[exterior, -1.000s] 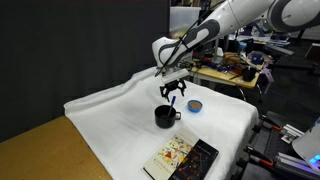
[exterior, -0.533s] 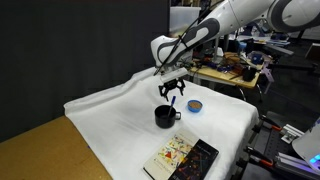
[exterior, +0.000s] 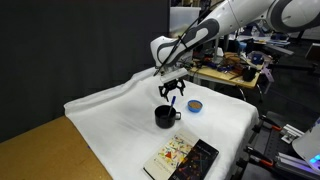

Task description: Take the pen out of the black cup and put it on the table

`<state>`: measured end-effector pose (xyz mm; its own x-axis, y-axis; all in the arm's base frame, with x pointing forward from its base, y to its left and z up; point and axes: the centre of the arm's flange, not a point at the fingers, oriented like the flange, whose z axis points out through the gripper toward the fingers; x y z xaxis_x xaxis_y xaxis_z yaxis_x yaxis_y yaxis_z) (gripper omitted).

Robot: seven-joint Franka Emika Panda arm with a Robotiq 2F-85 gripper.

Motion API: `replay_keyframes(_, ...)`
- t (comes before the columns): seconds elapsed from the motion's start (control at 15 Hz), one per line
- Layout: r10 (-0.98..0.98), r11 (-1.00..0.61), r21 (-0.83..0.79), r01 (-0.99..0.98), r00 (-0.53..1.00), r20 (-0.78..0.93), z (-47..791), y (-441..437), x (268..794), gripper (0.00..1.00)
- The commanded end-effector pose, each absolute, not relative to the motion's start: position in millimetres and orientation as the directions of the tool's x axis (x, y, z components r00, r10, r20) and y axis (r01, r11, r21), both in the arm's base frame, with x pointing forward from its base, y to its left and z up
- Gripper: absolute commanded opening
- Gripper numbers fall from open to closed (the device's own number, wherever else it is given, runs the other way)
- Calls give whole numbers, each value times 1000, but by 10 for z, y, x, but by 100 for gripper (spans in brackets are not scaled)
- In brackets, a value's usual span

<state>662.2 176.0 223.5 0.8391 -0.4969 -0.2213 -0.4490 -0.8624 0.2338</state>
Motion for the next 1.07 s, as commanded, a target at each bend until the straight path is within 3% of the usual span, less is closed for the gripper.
replay_keyframes(0.0,-508,-856,248,-454,826,-243,2210,1785,6691,100)
replay_keyframes(1.0,-492,-864,252,-436,837,-240,2108,1830,6660,100)
